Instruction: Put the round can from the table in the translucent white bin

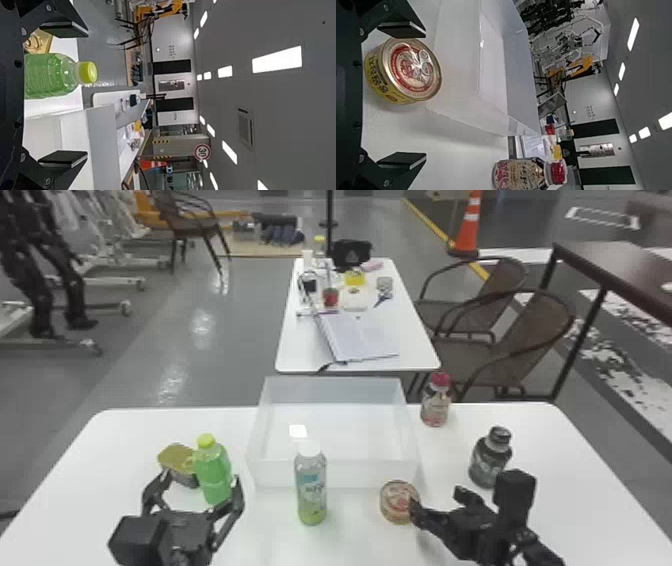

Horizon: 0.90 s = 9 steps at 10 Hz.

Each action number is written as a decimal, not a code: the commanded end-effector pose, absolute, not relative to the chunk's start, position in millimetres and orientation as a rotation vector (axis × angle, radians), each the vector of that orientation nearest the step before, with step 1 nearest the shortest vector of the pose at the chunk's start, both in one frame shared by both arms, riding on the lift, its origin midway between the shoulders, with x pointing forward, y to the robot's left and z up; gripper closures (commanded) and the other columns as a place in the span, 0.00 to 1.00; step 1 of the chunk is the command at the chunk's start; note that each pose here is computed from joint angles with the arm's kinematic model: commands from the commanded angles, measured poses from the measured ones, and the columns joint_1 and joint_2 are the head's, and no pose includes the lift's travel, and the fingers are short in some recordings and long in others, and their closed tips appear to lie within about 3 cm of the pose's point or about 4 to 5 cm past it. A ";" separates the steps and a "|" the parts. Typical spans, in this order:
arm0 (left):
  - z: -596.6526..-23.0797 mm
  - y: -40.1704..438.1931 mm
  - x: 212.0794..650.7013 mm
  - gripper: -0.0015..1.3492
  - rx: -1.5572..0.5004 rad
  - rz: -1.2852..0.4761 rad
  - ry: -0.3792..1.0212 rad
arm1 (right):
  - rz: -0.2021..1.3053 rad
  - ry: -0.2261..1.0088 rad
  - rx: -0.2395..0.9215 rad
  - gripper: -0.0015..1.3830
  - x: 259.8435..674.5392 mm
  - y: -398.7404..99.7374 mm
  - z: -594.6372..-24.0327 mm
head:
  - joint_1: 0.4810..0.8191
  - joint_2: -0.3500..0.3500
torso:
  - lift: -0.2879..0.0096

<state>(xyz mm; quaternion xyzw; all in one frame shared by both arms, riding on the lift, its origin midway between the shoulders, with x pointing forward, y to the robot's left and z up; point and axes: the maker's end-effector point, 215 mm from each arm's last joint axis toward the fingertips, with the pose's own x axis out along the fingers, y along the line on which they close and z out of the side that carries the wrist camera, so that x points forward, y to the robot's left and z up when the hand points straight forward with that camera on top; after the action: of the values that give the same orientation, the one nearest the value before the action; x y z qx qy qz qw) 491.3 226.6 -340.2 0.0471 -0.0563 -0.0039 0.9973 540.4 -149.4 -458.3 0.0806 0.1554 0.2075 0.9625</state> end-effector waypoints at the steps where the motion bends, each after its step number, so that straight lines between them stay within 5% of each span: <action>1: -339.3 223.5 493.3 0.16 0.090 -0.012 -0.116 | 0.449 0.329 0.144 0.14 544.8 -145.3 -463.1 | 0.20 0.50 | 0.63; 9: -341.7 221.9 495.9 0.16 0.072 -0.013 -0.116 | 0.553 0.423 0.075 0.14 545.2 -121.4 -488.3 | 0.20 0.50 | 0.63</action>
<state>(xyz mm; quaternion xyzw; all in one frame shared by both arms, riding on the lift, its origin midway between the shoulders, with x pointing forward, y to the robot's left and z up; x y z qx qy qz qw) 495.7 222.4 -341.3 0.0374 -0.0583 -0.0071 0.9976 544.6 -120.5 -485.0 0.0392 0.2034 0.2714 0.9399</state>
